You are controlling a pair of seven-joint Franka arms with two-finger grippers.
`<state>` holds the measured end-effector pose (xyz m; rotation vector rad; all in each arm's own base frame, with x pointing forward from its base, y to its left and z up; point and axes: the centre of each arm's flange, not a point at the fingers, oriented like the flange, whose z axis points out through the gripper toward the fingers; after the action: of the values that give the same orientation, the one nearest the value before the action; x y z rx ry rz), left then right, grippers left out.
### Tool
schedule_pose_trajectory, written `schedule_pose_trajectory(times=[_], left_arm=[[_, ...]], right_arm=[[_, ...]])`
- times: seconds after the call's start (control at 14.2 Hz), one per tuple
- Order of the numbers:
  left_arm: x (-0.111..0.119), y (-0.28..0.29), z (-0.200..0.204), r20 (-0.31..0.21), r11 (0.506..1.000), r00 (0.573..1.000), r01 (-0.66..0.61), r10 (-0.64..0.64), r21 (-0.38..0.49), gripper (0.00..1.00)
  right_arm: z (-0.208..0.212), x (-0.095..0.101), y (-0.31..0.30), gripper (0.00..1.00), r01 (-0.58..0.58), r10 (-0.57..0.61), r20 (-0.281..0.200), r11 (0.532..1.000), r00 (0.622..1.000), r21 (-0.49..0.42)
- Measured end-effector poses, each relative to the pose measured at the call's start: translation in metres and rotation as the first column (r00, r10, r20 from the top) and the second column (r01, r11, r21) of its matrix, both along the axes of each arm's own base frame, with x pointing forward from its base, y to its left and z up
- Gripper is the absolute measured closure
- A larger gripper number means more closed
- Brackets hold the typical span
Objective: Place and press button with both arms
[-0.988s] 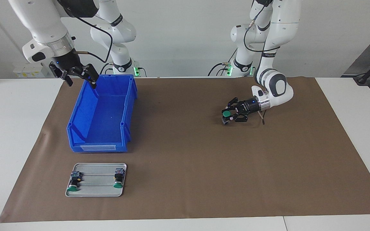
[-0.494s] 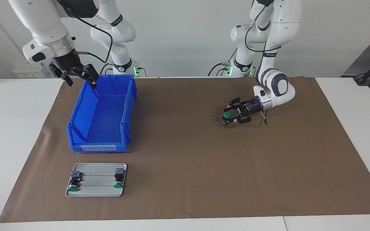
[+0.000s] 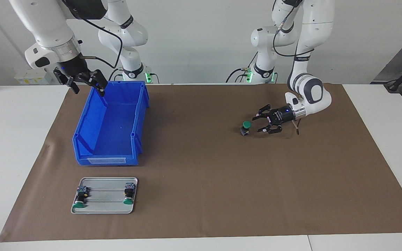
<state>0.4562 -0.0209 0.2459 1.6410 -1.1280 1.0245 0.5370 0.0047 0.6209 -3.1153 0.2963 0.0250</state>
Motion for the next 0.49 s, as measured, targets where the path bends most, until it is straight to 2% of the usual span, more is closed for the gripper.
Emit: schedule_pose_trajectory(times=[0.28, 0.49], left_arm=[[0.013, 0.011, 0.015, -0.079, 0.999, 0.997, 0.023, -0.021, 0.035, 0.36], [0.032, 0.020, 0.045, -0.188, 0.991, 0.981, 0.065, -0.042, 0.115, 0.36]], right_arm=[[0.000, 0.000, 0.000, 0.00, 0.000, 0.000, -0.001, 1.000, 1.000, 0.000], [0.000, 0.000, 0.000, 0.00, 0.000, 0.000, -0.001, 1.000, 1.000, 0.000]])
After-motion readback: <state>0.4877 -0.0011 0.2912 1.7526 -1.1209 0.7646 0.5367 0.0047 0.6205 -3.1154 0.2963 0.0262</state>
